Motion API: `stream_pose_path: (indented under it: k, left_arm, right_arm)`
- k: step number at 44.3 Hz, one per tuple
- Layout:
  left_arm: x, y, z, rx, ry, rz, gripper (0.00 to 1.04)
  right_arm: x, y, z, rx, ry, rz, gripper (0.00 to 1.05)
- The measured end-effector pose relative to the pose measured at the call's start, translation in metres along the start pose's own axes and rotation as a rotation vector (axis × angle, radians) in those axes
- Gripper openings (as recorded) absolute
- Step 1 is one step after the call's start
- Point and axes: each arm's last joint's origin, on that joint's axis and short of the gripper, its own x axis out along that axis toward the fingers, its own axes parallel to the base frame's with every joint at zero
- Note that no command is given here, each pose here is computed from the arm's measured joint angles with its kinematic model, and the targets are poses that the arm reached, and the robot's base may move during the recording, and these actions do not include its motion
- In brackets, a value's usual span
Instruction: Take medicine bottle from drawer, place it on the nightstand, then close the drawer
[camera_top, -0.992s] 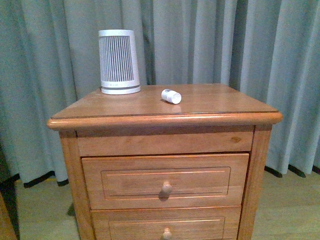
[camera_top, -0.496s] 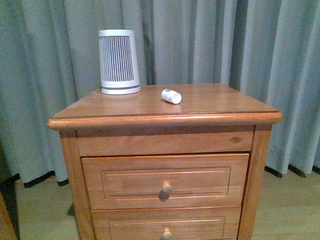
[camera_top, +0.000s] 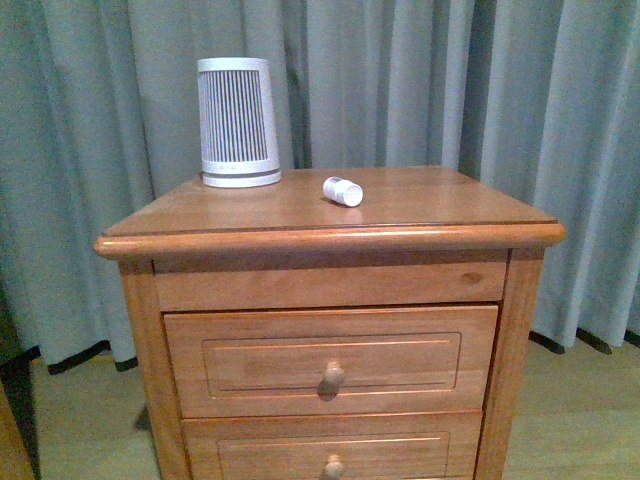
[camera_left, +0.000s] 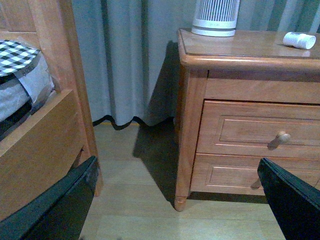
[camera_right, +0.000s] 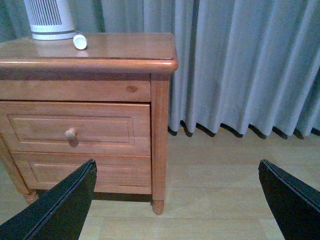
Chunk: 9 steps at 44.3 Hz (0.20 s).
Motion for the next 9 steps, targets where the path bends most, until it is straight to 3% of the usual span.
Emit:
stream_pose_path:
  k: [9]
  left_arm:
    - [0.0000, 0.0000, 0.0000, 0.000, 0.000, 0.000, 0.98]
  right_arm:
    - [0.0000, 0.0000, 0.0000, 0.000, 0.000, 0.000, 0.98]
